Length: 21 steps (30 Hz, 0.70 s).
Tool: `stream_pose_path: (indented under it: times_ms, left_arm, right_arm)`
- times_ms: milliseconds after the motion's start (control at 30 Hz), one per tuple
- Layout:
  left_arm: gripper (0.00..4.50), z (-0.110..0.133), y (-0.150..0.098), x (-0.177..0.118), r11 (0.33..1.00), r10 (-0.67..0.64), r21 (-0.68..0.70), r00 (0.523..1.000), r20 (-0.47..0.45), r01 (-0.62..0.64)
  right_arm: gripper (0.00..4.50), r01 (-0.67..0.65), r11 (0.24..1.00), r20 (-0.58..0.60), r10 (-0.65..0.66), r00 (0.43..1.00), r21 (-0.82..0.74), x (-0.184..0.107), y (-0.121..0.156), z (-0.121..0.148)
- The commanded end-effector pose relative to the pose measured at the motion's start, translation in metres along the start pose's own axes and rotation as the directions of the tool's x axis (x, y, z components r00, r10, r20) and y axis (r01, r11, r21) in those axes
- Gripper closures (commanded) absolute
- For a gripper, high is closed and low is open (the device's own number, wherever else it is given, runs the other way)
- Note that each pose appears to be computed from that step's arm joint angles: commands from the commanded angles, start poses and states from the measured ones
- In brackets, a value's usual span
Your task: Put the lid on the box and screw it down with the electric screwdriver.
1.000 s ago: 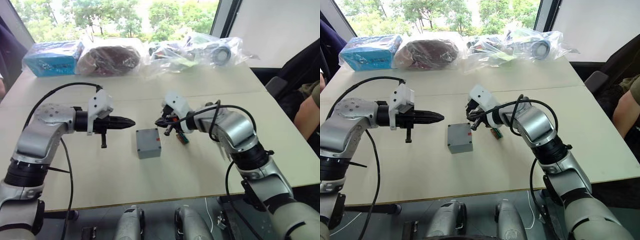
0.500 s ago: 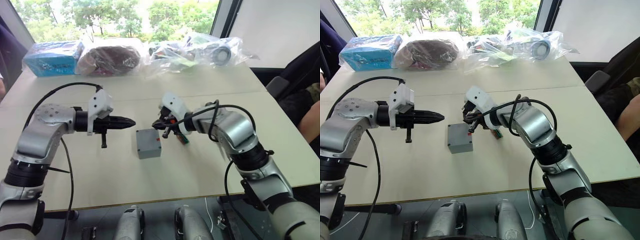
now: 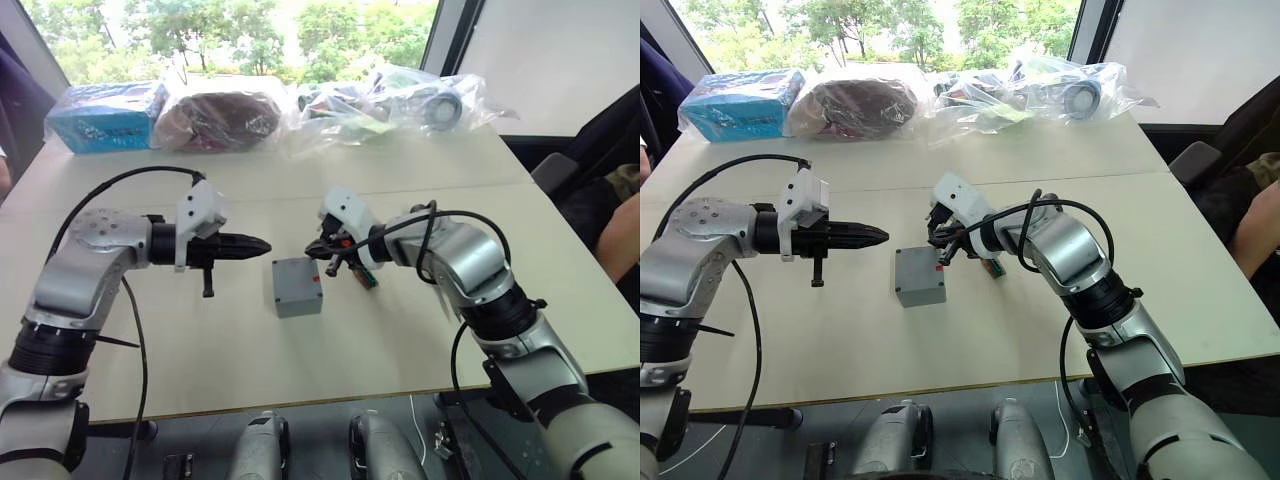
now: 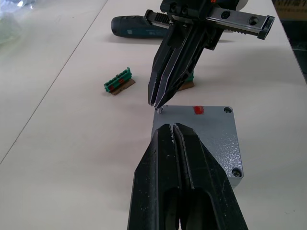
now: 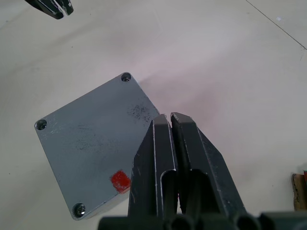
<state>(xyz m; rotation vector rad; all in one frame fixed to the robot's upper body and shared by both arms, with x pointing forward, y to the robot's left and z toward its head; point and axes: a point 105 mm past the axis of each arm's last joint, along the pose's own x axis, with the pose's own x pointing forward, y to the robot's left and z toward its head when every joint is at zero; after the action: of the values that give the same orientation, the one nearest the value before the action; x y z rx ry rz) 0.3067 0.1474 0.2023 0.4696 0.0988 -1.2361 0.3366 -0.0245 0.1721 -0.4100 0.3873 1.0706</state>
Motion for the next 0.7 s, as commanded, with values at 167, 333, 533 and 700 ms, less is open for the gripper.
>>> stream_pose_path:
  times_ms: [167,333,533,700]
  left_arm:
    - [4.5,0.0102,0.0014,-0.0019,0.999,0.004,0.05,1.0,0.018,-0.005]
    - [4.5,0.0102,0.0017,-0.0015,0.999,0.004,0.052,1.0,0.019,-0.005]
    - [4.5,0.0104,0.0018,-0.0011,0.999,0.004,0.053,1.0,0.02,-0.005]
    - [4.5,0.0102,0.0014,-0.0011,0.999,0.007,0.053,1.0,0.02,-0.008]
  right_arm:
    - [4.47,0.031,0.999,0.041,-0.029,0.999,-0.044,-0.0099,-0.0058,0.0169]
    - [4.47,0.032,0.998,0.036,-0.03,0.999,-0.057,-0.0104,-0.0057,0.017]
    - [4.47,0.025,0.998,0.026,-0.023,0.999,-0.057,-0.0092,-0.0042,0.0144]
    - [4.47,0.013,0.998,0.019,-0.012,1.0,-0.055,-0.0056,-0.0013,0.0114]
